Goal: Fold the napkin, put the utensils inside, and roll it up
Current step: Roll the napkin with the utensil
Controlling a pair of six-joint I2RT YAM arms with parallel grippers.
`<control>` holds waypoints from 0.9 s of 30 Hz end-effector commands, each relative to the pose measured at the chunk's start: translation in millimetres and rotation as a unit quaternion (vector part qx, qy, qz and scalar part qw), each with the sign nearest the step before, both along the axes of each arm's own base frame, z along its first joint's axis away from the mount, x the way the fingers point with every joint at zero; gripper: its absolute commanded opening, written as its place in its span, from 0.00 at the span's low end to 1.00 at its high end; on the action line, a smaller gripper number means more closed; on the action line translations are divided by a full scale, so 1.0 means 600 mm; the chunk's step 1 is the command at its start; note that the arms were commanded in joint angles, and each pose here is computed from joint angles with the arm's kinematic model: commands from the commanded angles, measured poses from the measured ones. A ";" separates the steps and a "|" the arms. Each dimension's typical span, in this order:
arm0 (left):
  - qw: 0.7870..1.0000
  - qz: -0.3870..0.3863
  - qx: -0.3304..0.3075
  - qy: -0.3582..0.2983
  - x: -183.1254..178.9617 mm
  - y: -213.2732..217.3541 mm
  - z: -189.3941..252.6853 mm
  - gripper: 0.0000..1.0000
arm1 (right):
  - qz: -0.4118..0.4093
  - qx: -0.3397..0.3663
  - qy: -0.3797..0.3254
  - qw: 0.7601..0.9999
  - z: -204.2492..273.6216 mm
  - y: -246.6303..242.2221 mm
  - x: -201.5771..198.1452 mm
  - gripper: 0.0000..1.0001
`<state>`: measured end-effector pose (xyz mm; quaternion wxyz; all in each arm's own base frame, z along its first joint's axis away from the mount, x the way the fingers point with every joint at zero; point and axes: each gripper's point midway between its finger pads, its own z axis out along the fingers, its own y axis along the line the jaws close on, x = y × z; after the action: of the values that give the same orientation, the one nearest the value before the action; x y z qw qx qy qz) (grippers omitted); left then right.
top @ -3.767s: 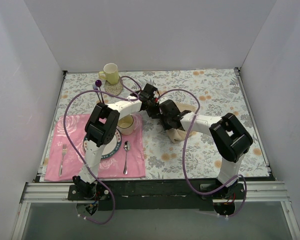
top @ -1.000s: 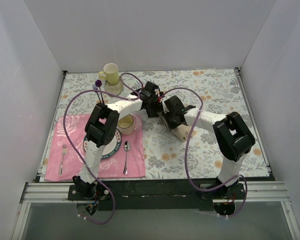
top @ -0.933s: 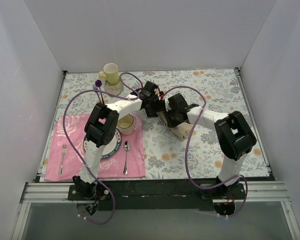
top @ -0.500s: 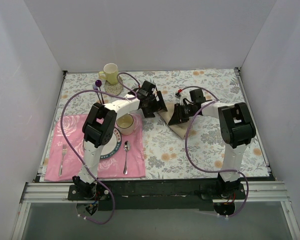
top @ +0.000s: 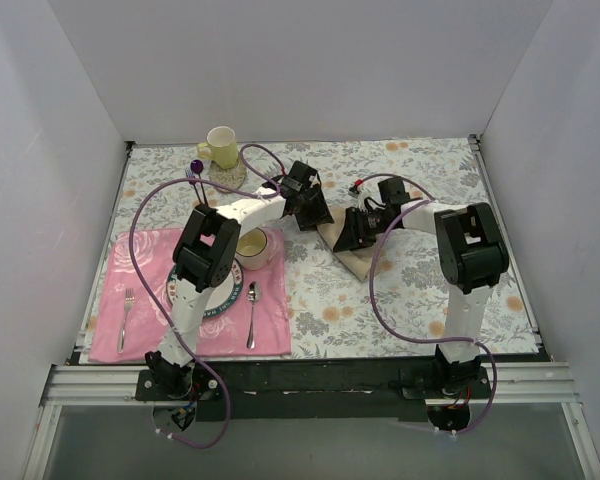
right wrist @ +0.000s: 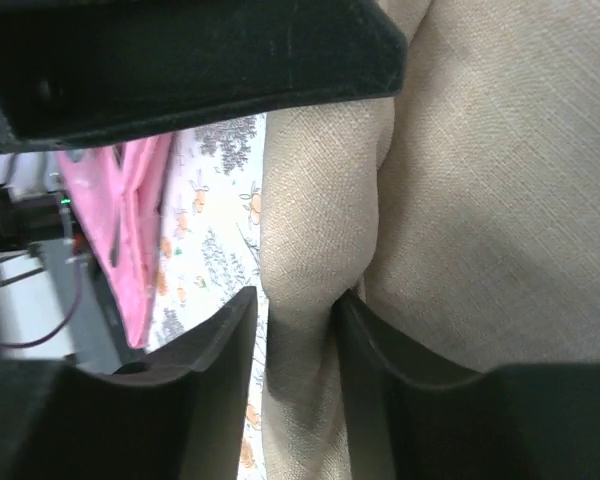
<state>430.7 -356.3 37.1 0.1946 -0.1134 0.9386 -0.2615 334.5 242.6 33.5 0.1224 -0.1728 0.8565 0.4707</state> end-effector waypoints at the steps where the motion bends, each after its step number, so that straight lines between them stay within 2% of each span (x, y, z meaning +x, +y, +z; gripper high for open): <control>1: 0.996 0.011 0.076 0.038 -0.036 0.049 -0.074 0.24 | -0.009 -0.163 -0.044 0.986 -0.030 -0.035 -0.012 0.54; 5: 0.997 0.008 0.070 0.035 -0.037 0.047 -0.061 0.23 | -0.046 -0.247 -0.138 0.958 0.023 -0.041 0.006 0.62; 6: 0.997 0.008 0.069 0.036 -0.036 0.048 -0.062 0.23 | -0.067 -0.289 -0.160 0.942 0.023 -0.058 0.015 0.63; 8: 0.997 0.005 0.066 0.039 -0.039 0.046 -0.060 0.22 | -0.072 -0.313 -0.203 0.925 0.045 -0.043 0.013 0.65; 9: 0.997 0.004 0.065 0.040 -0.040 0.045 -0.059 0.22 | -0.089 -0.348 -0.223 0.906 0.048 -0.057 0.022 0.66; 12: 0.997 0.001 0.061 0.045 -0.046 0.043 -0.059 0.22 | -0.080 -0.386 -0.255 0.883 0.052 -0.042 0.018 0.68; 15: 0.997 0.000 0.058 0.052 -0.050 0.043 -0.062 0.22 | -0.063 -0.412 -0.266 0.869 0.039 -0.021 0.015 0.68; 22: 0.997 -0.004 0.054 0.058 -0.052 0.038 -0.059 0.22 | -0.065 -0.438 -0.252 0.861 -0.004 -0.001 0.018 0.64; 25: 0.997 -0.005 0.054 0.059 -0.054 0.038 -0.058 0.22 | -0.067 -0.439 -0.246 0.861 -0.014 -0.001 0.019 0.58; 27: 0.997 -0.005 0.054 0.057 -0.054 0.041 -0.055 0.27 | -0.063 -0.433 -0.234 0.868 -0.021 -0.002 0.012 0.48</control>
<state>429.6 -355.7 38.6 0.1898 -0.1176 0.9355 -0.2737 340.0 243.9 32.3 0.2747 -0.2724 0.9221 -0.0022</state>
